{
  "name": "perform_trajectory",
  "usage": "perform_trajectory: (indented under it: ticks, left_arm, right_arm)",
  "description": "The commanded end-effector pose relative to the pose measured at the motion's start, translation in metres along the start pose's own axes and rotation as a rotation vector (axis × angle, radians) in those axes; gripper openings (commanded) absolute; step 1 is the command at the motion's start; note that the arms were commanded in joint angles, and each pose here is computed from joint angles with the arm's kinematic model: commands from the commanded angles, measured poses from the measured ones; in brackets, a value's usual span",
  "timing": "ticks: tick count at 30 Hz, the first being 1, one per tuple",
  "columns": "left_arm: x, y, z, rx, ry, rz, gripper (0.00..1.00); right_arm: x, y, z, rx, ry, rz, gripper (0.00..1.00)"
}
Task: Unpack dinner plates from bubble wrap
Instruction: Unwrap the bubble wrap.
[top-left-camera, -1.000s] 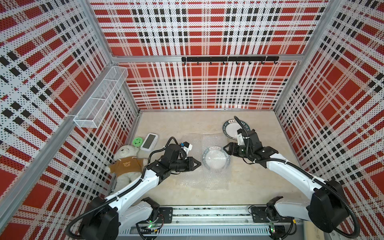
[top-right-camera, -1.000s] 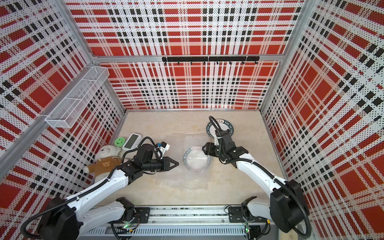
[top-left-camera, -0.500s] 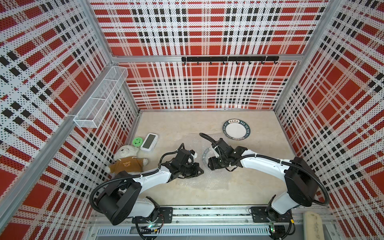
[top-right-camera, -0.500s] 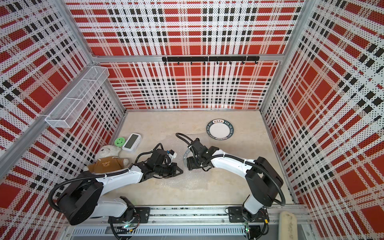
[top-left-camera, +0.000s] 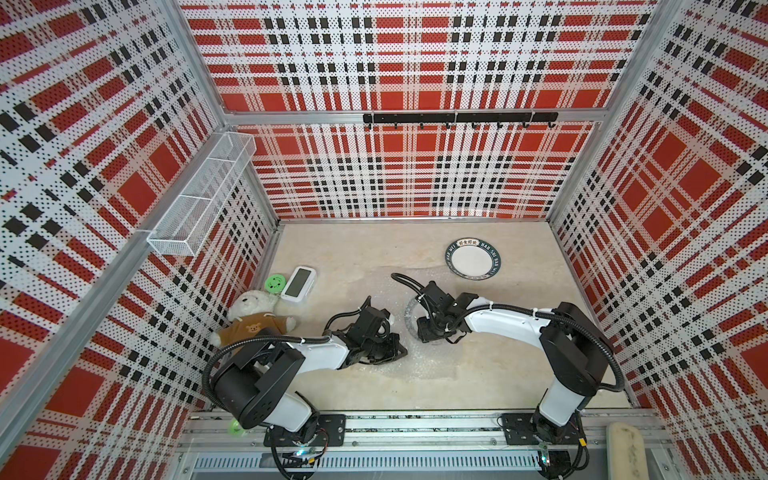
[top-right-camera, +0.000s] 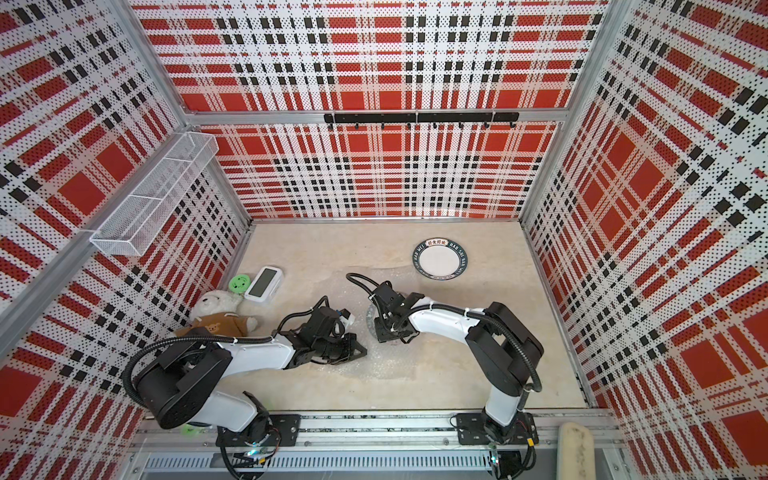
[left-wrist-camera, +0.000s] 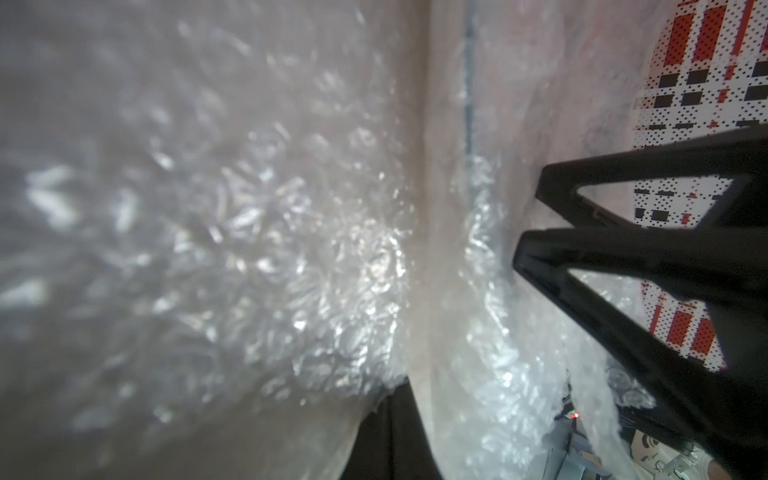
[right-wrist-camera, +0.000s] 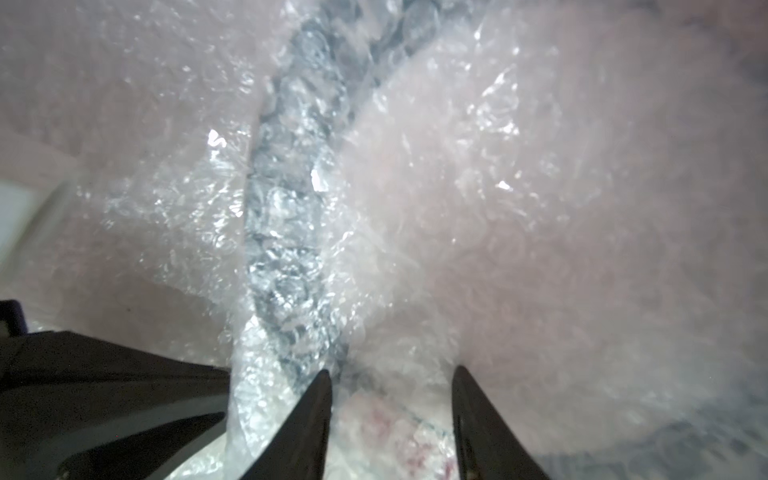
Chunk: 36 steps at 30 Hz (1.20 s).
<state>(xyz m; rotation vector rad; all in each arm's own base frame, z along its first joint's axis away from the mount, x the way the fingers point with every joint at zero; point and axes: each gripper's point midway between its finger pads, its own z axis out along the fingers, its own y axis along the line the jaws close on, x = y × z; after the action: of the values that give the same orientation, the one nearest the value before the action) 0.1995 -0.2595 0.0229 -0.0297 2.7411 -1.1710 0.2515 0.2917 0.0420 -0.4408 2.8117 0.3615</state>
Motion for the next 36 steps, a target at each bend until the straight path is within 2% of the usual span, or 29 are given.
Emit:
perform_trajectory:
  ticks: [1, 4, 7, 10, 13, 21, 26, 31, 36]
  left_arm:
    - [-0.009, -0.028, -0.014, 0.097, -0.051, 0.011, 0.03]
    - [-0.022, -0.055, -0.038, 0.162, -0.116, 0.038, 0.06]
    - [-0.024, -0.072, -0.048, 0.139, -0.133, 0.098, 0.09]
    - [-0.016, -0.077, -0.034, 0.109, -0.095, 0.143, 0.09]
    - [-0.008, -0.075, -0.014, 0.102, -0.051, 0.139, 0.05]
    - [0.003, -0.039, 0.015, 0.024, -0.015, 0.091, 0.02]
    - [0.008, -0.019, 0.021, -0.001, -0.015, 0.045, 0.00]
    - [0.012, -0.002, 0.020, -0.043, -0.020, 0.028, 0.01]
    - [0.017, 0.010, 0.024, -0.071, -0.006, 0.010, 0.00]
  right_arm:
    - [-0.013, 0.007, -0.004, -0.012, -0.041, 0.000, 0.36]
    - [-0.015, 0.009, -0.008, -0.018, -0.051, 0.000, 0.23]
    - [-0.016, 0.011, -0.012, -0.033, -0.062, 0.001, 0.15]
    - [-0.017, 0.010, -0.014, -0.027, -0.066, 0.000, 0.08]
    - [-0.018, 0.008, -0.018, -0.019, -0.074, 0.000, 0.02]
    - [-0.019, 0.007, -0.023, -0.015, -0.083, 0.002, 0.00]
    - [-0.022, 0.006, -0.022, 0.001, -0.087, -0.002, 0.00]
    - [-0.035, -0.004, -0.032, 0.068, -0.135, -0.009, 0.00]
    - [-0.058, -0.010, -0.051, 0.062, -0.216, 0.018, 0.00]
